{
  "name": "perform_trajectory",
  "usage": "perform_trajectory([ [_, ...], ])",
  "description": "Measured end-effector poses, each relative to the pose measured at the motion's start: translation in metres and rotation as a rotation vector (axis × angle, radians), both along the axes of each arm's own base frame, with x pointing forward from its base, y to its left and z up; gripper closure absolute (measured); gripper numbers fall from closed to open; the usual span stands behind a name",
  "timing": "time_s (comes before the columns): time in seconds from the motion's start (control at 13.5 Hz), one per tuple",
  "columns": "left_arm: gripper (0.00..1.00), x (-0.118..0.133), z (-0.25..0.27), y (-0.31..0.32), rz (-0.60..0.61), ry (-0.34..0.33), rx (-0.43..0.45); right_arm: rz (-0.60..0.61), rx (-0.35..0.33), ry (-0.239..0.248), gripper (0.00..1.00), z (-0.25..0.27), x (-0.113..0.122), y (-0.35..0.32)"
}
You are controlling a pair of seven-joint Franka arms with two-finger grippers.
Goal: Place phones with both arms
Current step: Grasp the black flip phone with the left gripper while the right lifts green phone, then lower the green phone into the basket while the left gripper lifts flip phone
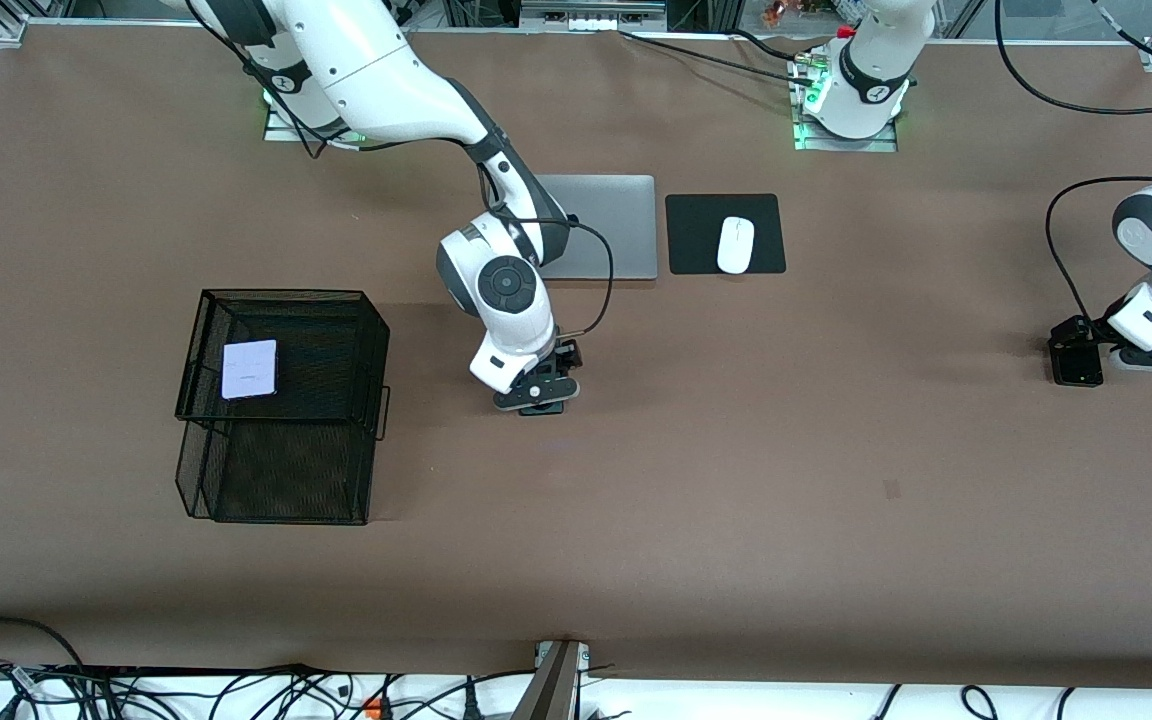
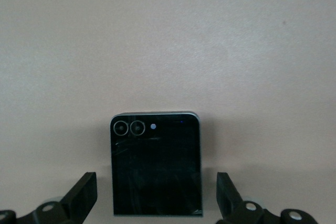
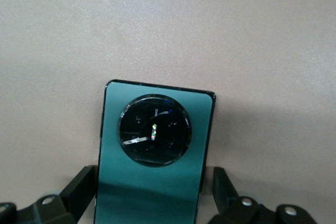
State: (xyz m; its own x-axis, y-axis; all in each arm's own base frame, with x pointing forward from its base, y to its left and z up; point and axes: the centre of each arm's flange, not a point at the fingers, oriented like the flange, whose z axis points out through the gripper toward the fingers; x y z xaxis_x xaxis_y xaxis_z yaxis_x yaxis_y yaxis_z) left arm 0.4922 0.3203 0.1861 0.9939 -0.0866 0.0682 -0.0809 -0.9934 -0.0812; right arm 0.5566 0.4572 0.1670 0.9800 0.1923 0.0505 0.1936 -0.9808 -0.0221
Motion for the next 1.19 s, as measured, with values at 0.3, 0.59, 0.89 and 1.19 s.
perform_trajectory([
  [0.3, 0.00, 0.003, -0.004, 0.001, -0.007, -0.006, 0.000, 0.000, 0.002, -0.003, 0.05, 0.000, 0.001, 0.000],
  [0.59, 0.00, 0.004, -0.016, -0.001, -0.009, -0.010, -0.002, -0.002, 0.007, -0.009, 0.19, 0.005, 0.002, 0.001],
  [0.89, 0.00, 0.005, -0.019, 0.002, -0.007, -0.011, -0.003, -0.042, 0.043, -0.064, 0.19, 0.036, 0.017, 0.001],
  [1.19, 0.00, 0.003, -0.024, 0.004, -0.002, -0.005, -0.007, -0.116, 0.021, -0.112, 0.19, 0.121, 0.056, -0.047],
])
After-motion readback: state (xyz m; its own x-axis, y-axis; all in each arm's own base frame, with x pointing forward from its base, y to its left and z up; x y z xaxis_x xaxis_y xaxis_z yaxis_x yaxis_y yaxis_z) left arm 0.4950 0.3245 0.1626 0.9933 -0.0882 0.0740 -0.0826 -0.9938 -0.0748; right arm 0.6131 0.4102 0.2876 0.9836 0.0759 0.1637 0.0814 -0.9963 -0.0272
